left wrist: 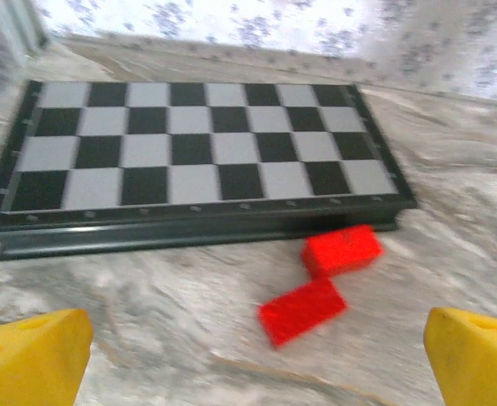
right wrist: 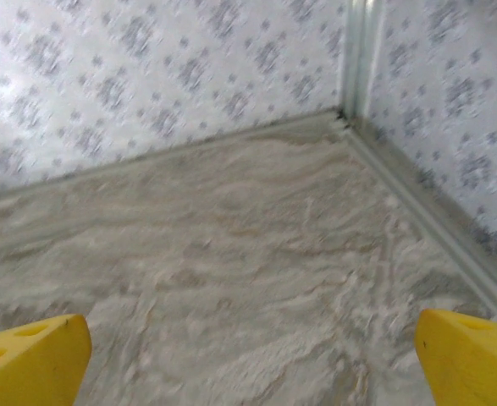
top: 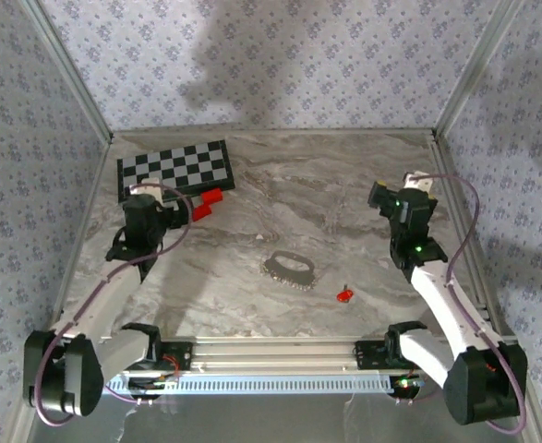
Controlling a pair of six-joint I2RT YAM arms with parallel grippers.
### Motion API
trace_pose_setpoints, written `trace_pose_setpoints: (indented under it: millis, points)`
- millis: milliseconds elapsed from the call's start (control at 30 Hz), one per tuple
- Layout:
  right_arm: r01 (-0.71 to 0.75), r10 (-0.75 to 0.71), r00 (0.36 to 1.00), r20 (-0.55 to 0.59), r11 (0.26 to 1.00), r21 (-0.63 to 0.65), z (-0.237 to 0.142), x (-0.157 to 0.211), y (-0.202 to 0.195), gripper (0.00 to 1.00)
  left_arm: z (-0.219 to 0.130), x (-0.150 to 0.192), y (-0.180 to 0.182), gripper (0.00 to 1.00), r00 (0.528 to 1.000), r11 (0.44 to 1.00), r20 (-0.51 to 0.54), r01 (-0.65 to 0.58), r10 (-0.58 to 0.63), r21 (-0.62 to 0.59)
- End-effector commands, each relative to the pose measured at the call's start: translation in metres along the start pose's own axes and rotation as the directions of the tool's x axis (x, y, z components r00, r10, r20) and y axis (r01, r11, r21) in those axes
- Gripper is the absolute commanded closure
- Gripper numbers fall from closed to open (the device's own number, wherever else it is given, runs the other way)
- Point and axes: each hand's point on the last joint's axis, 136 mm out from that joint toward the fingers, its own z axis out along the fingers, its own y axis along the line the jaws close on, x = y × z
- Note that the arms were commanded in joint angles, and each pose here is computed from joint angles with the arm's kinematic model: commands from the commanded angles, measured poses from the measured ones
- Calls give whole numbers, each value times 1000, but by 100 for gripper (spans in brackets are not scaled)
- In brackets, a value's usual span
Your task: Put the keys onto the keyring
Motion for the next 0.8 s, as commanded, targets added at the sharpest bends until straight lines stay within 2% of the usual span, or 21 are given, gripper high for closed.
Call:
trace_pose_setpoints:
  millis: [0,167,367,533,767]
  points:
    - [38,-55,976,-211,996,-84,-20,43,15,0,-19,24,-39,0,978,989,-202,72,-44,133]
    - [32,-126,936,-328,961,-276,-46,66,56,0,-43,56,-104,0,924,940,-376,68,67,335]
    - [-43,-171,878,-447,903,-428,-77,96,83,0,-64,95,-155,0,865,848,-454,67,213,526]
    - [-110,-186,824,-535,874,-473,-98,125,90,0,-65,118,-180,1,825,790,-502,115,261,602]
    - [-179,-186,758,-625,862,-474,-122,161,85,3,-78,133,-221,6,805,723,-488,110,338,682]
